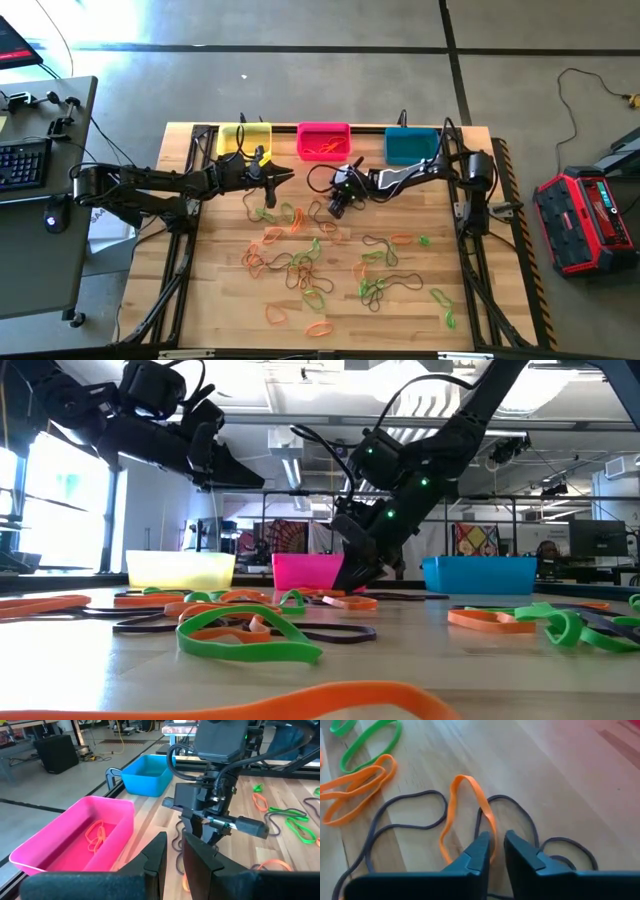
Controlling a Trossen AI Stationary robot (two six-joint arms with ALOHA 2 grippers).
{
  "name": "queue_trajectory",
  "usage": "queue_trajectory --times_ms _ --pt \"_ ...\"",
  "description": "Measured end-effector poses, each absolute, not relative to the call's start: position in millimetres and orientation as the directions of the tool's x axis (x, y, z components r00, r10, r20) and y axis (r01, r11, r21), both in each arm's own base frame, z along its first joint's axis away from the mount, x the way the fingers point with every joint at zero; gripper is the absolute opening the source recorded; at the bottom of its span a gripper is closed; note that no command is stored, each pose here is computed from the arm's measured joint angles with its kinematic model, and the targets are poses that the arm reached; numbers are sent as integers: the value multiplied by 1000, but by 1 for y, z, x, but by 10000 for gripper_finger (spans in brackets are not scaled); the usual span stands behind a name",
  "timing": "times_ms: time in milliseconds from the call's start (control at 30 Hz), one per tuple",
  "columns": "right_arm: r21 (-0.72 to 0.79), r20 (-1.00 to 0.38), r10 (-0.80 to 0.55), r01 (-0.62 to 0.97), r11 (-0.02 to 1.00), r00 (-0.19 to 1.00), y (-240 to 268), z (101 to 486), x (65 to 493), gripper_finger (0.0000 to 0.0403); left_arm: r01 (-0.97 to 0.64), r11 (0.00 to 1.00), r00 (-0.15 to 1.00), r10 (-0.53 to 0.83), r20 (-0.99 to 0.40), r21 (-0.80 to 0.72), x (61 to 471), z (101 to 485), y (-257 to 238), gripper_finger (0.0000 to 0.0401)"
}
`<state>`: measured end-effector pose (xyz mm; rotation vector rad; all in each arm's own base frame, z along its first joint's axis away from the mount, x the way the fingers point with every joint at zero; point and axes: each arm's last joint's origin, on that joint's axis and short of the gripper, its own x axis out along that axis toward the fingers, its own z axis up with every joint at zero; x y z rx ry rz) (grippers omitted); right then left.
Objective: Sort rubber bands into baskets
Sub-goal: Put the orange rubber band into the pink bin
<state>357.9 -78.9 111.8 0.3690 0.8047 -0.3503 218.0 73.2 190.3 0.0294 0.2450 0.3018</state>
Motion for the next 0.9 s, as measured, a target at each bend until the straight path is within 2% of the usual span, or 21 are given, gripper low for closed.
queue_trajectory --times_ms 167,367,533,700,900 --pt "196 -745 -145 421 886 651 -72 113 359 3 -294 955 925 297 -235 52 218 190 73 48" --pt "159 -763 -169 435 886 623 -70 136 372 5 -288 957 927 291 -239 48 218 190 73 48" --pt "92 -770 -180 386 918 612 -72 161 386 1 -320 947 922 305 -240 -25 218 190 74 48" --pt "40 -791 -192 362 931 581 -85 182 391 0 -306 952 922 301 -243 18 218 190 72 48" --pt "3 -749 -222 339 941 624 -100 213 402 0 -342 939 908 342 -241 43 218 190 73 48"
